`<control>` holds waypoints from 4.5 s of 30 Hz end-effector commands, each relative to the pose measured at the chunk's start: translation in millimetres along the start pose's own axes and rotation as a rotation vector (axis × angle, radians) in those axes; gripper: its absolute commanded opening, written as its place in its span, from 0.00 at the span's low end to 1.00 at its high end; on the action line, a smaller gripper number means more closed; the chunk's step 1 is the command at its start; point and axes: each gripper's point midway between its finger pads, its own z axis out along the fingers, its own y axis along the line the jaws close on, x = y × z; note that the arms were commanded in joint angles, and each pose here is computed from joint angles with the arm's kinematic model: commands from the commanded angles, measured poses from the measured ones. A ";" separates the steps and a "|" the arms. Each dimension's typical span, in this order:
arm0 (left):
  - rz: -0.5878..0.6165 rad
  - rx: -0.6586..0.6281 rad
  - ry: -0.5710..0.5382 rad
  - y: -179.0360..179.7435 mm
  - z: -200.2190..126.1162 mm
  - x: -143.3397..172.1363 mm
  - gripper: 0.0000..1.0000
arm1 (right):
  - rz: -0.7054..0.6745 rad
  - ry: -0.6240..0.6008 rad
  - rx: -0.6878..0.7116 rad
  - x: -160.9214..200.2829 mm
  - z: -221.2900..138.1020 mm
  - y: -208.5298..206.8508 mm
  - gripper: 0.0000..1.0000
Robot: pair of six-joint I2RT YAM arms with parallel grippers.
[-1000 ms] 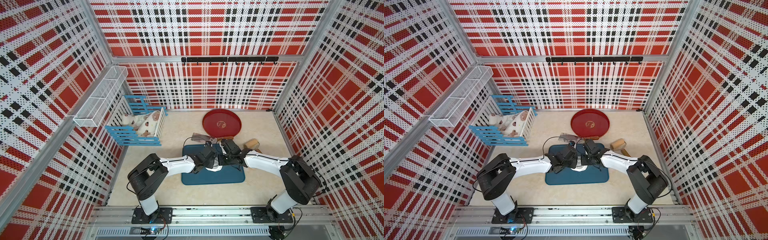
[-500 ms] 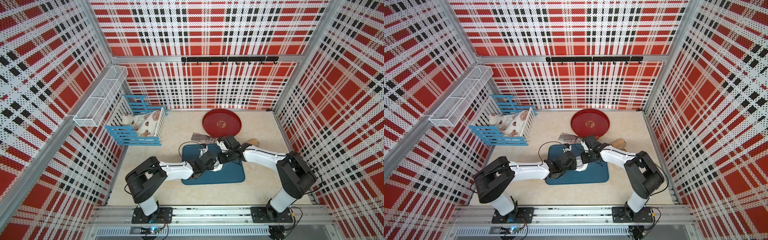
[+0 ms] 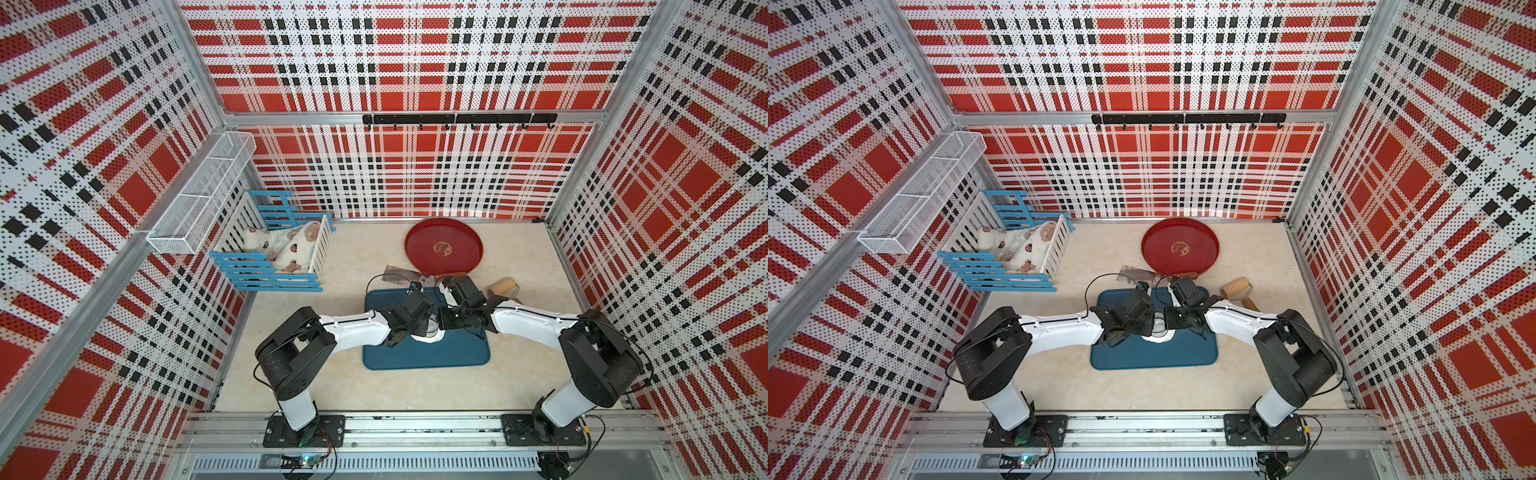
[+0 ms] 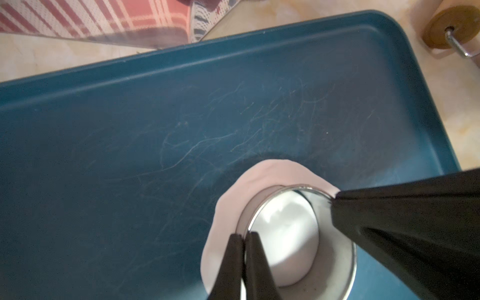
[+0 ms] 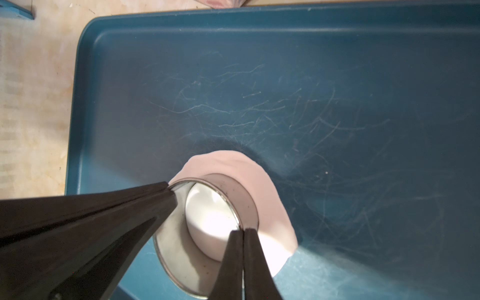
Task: Roll out the dumpling wrappers from the dough
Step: Press the dumpling wrapper on the work surface, then pick up the dumpling mold from the work surface.
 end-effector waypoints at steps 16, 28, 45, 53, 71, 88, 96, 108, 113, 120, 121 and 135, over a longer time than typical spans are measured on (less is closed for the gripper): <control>0.025 -0.006 0.262 17.6 9.7 89.3 0.00 | 0.011 0.306 0.152 85.6 18.7 -26.9 0.00; 0.061 0.043 0.274 -22.5 22.0 91.8 0.00 | 0.040 0.281 0.172 84.8 0.2 -45.3 0.00; -0.014 -0.022 0.256 25.9 9.7 90.0 0.00 | 0.015 0.279 0.114 75.1 14.2 -18.0 0.00; 0.022 0.010 0.240 1.5 14.6 81.6 0.00 | 0.016 0.256 0.166 71.9 2.3 -31.5 0.00; -0.025 -0.012 0.154 8.3 8.4 52.3 0.00 | 0.003 0.193 0.113 46.4 -5.5 -13.8 0.00; -0.040 0.018 0.006 -5.6 -29.6 -4.5 0.00 | -0.026 0.060 0.086 -0.5 -50.3 12.1 0.00; -0.050 0.027 -0.060 -10.9 -47.2 -23.1 0.00 | -0.028 0.026 0.079 -9.3 -64.4 17.5 0.00; -0.069 -0.007 -0.124 -0.7 -58.8 -38.2 0.00 | -0.026 -0.085 0.000 -32.5 -87.1 36.7 0.25; -0.089 -0.012 -0.137 8.0 -57.7 -42.6 0.00 | -0.019 -0.191 -0.046 -54.4 -116.4 47.9 0.47; -0.138 -0.046 -0.195 34.9 -72.5 -60.1 0.00 | 0.051 -0.320 0.012 -66.6 -153.3 19.1 0.57; -0.151 -0.051 -0.210 41.7 -76.7 -64.1 0.00 | 0.059 -0.346 0.022 -67.6 -159.8 13.9 0.61; -0.417 -0.145 -0.435 160.5 -124.7 -92.4 0.00 | -0.029 -0.731 0.073 -59.8 -223.8 -19.2 0.88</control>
